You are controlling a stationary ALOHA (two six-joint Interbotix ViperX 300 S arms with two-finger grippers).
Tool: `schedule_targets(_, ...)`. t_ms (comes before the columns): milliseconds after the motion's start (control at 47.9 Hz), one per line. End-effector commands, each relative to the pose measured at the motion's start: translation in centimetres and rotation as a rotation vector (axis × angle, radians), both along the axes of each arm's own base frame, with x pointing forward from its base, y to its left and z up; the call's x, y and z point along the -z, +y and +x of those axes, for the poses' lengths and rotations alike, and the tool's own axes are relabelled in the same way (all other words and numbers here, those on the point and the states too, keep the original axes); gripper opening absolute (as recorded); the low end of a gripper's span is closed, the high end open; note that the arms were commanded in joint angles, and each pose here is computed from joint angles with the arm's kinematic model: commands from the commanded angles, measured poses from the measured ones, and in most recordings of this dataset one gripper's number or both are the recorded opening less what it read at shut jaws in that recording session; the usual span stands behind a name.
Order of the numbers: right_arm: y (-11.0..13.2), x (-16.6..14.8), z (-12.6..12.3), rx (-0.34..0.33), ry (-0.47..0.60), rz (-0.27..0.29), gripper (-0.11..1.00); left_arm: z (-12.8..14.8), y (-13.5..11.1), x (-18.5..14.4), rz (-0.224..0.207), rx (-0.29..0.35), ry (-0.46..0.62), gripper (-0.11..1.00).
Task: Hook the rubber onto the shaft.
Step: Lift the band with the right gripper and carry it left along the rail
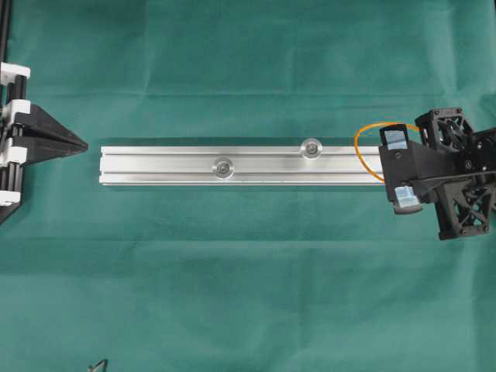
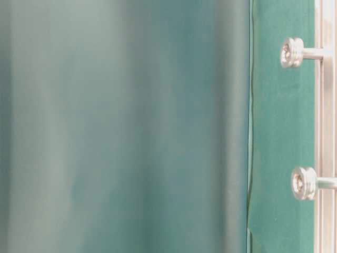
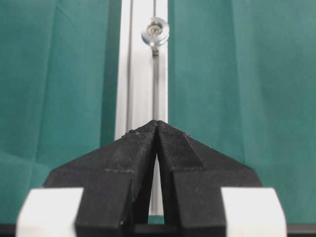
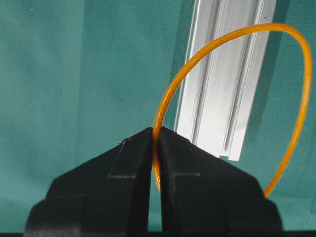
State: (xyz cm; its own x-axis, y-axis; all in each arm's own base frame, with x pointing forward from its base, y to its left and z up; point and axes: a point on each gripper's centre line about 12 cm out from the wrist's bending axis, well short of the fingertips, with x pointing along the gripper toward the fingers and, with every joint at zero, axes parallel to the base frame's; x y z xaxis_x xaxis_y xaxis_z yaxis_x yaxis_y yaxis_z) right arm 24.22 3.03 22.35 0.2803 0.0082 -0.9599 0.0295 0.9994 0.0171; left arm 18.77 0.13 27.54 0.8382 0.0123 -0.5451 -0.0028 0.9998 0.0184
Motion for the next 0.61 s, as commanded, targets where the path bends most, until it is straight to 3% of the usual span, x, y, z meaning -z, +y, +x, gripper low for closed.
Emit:
schedule_targets(0,0.0,-1.1,0.4,0.003,-0.037,0.004,0.06,0.4,0.0,-1.1,0.004,0.003,-0.028,0.00)
schedule_targets(272,0.0,-1.2,0.4,0.002,-0.038,0.003,0.06,0.4,0.0,-1.1,0.004,0.003,-0.028,0.00)
schedule_targets(585,-0.3,-2.1,1.4,-0.011,-0.069,-0.037,0.06,0.3,0.0,-1.1,0.004,0.003,-0.026,0.00)
